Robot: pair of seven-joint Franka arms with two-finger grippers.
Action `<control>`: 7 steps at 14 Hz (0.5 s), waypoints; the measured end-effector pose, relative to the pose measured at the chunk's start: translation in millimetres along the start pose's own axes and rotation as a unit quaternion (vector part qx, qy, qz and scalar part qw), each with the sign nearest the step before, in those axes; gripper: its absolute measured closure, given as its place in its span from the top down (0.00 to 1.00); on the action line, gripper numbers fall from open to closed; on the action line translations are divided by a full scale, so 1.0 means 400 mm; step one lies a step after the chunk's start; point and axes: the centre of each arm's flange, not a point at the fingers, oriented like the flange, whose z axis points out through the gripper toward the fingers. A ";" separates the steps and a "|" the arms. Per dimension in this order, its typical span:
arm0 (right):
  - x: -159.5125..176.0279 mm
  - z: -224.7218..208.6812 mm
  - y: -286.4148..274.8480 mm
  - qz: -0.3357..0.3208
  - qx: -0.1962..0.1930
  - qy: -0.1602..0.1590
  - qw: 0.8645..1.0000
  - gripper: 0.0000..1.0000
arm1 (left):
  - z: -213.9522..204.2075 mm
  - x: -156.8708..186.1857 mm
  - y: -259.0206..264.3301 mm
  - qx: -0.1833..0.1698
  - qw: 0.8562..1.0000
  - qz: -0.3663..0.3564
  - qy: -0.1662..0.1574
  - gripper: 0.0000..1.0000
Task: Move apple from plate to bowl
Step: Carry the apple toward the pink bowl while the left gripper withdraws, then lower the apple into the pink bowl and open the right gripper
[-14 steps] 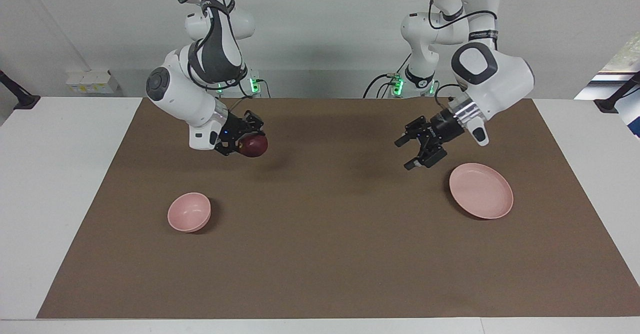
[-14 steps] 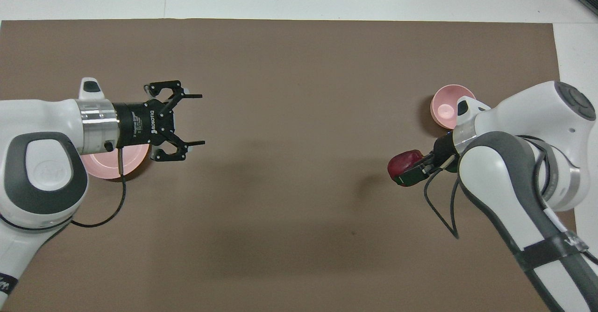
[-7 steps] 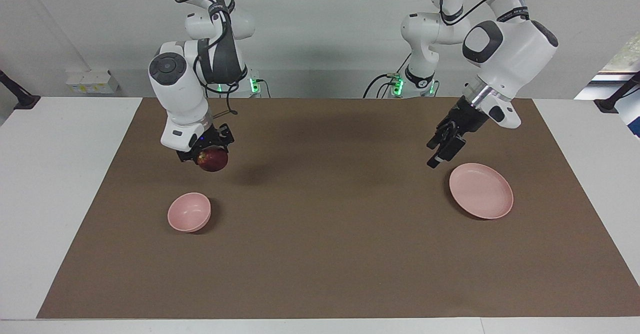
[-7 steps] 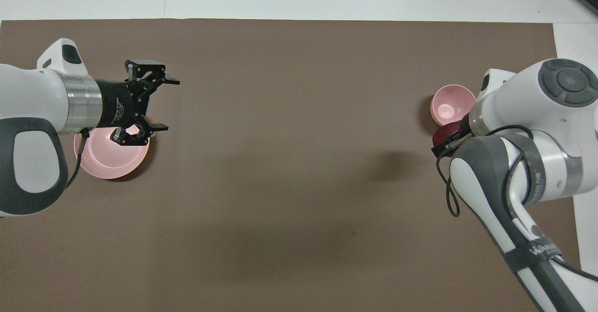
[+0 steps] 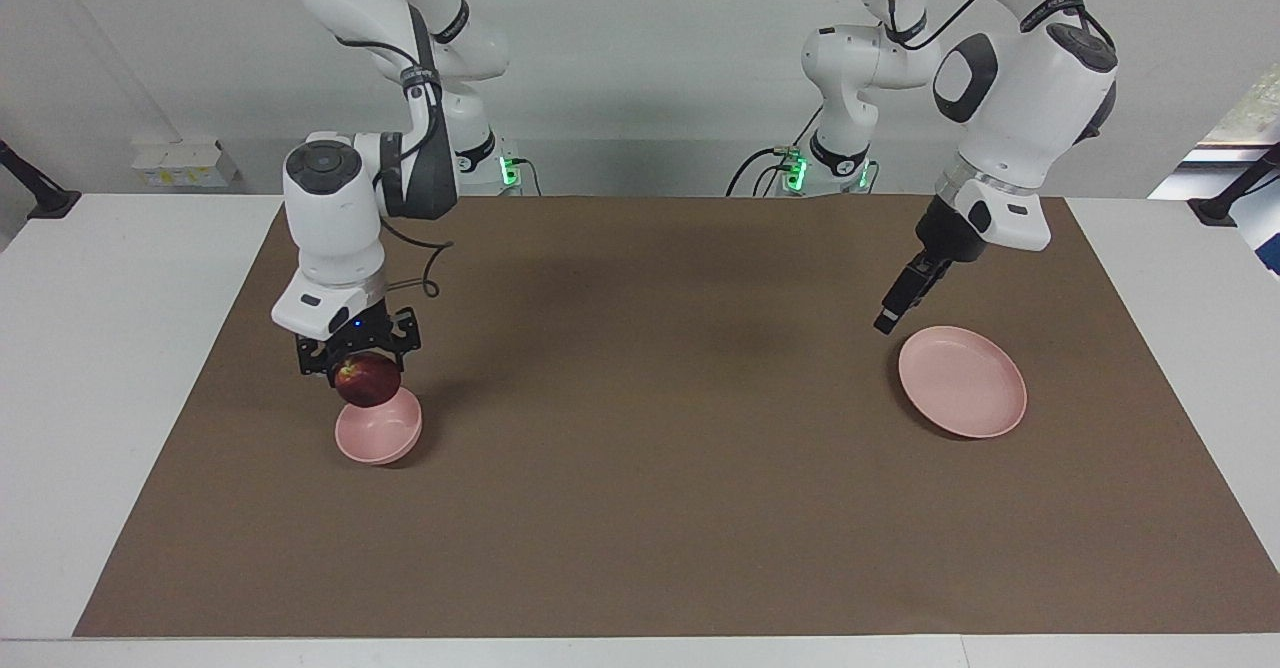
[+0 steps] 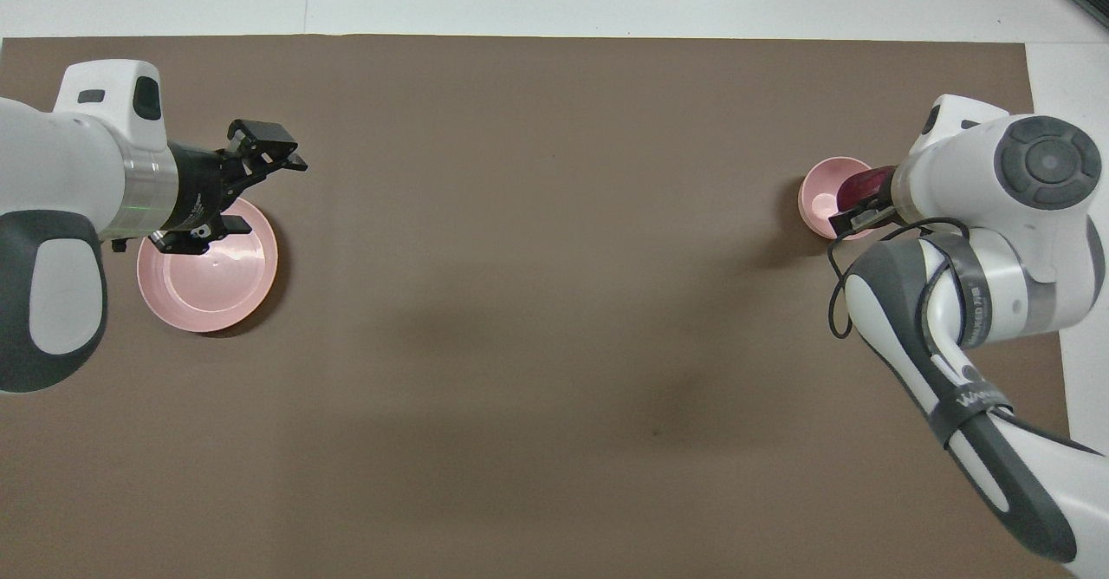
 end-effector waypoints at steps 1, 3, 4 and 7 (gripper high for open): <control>0.007 0.028 -0.002 0.001 -0.003 0.004 1.000 0.90 | 0.002 0.001 -0.010 0.024 0.999 0.044 0.004 1.00; 0.018 0.064 -0.013 0.004 -0.004 0.010 1.000 0.90 | 0.002 0.006 -0.030 0.060 0.991 0.123 0.001 1.00; 0.021 0.070 -0.014 0.008 -0.003 0.010 1.000 0.90 | -0.001 0.012 -0.043 0.076 0.984 0.161 -0.002 1.00; 0.021 0.073 -0.014 0.020 -0.003 0.009 1.000 0.90 | -0.043 0.046 -0.080 0.108 0.956 0.273 -0.019 1.00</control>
